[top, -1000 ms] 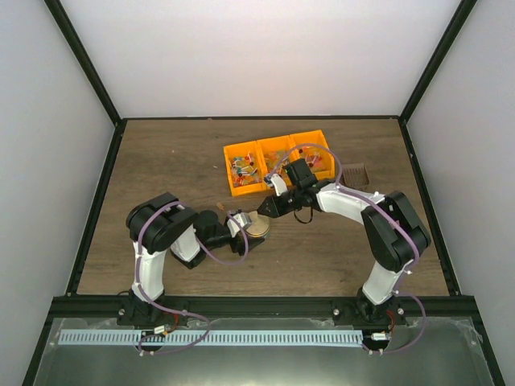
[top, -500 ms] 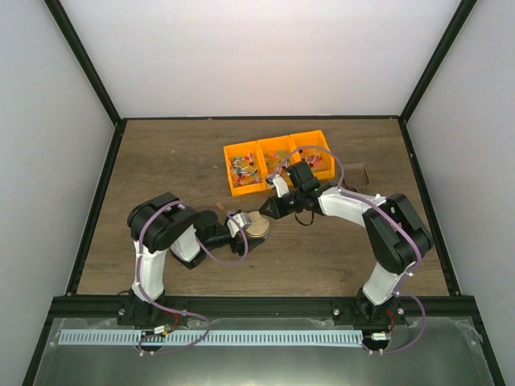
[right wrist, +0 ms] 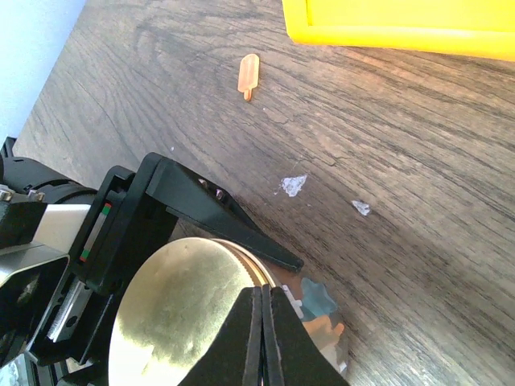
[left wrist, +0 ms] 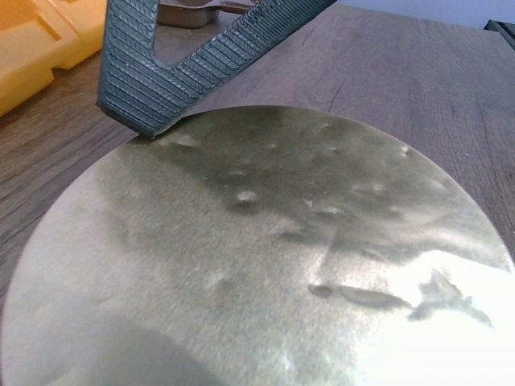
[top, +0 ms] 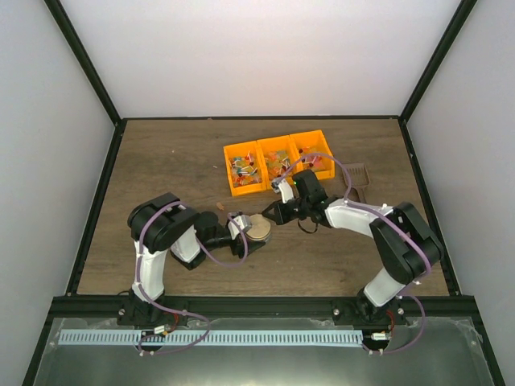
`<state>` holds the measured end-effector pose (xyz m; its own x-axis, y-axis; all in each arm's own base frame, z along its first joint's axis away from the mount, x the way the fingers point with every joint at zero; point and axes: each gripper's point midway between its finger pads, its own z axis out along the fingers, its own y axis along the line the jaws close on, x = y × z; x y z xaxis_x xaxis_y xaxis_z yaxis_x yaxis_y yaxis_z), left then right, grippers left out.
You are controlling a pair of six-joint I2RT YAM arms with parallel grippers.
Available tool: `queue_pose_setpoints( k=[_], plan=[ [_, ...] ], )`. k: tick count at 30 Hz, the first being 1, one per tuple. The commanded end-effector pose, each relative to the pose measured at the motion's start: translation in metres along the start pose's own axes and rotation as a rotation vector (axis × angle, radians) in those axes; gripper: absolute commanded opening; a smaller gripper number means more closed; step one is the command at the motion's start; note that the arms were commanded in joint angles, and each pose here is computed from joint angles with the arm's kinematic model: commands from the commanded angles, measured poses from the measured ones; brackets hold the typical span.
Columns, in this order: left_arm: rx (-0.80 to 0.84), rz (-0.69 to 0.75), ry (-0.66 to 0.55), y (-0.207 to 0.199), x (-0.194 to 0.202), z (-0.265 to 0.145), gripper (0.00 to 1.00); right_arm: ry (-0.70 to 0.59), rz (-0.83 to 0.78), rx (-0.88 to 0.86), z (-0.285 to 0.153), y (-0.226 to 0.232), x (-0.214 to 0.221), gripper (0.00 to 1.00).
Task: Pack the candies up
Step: Screw the bottle lid onto the packing bottle.
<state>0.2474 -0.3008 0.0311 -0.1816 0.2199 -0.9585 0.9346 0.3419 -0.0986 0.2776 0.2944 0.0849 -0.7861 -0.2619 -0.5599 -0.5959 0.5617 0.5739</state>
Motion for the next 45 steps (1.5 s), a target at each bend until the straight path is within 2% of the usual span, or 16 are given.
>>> queue_pose_setpoints(
  k=[1, 15, 23, 33, 40, 43, 45],
  plan=[
    [-0.072, -0.105, 0.081, 0.013, 0.025, -0.001, 0.83, 0.204, 0.103, -0.097, 0.006, 0.028, 0.073, 0.01],
    [-0.100, -0.107, 0.116, 0.019, 0.033, 0.000, 0.83, 0.251, 0.180, -0.113, -0.007, 0.045, 0.130, 0.01],
    [-0.104, -0.102, 0.118, 0.019, 0.034, 0.000, 0.83, 0.247, 0.200, -0.134, -0.014, 0.060, 0.141, 0.01],
    [-0.077, -0.062, 0.139, 0.014, 0.036, 0.000, 0.83, 0.215, 0.172, -0.095, -0.019, 0.060, 0.128, 0.01],
    [-0.061, -0.058, 0.147, 0.011, 0.038, 0.000, 0.83, 0.104, 0.137, -0.028, -0.031, 0.049, 0.074, 0.01],
    [-0.049, -0.057, 0.152, 0.009, 0.039, 0.000, 0.84, 0.041, 0.111, 0.009, -0.036, 0.040, 0.044, 0.23],
    [-0.043, -0.060, 0.151, 0.008, 0.039, 0.001, 0.84, 0.039, 0.088, 0.022, -0.031, 0.037, 0.033, 0.28]
  ],
)
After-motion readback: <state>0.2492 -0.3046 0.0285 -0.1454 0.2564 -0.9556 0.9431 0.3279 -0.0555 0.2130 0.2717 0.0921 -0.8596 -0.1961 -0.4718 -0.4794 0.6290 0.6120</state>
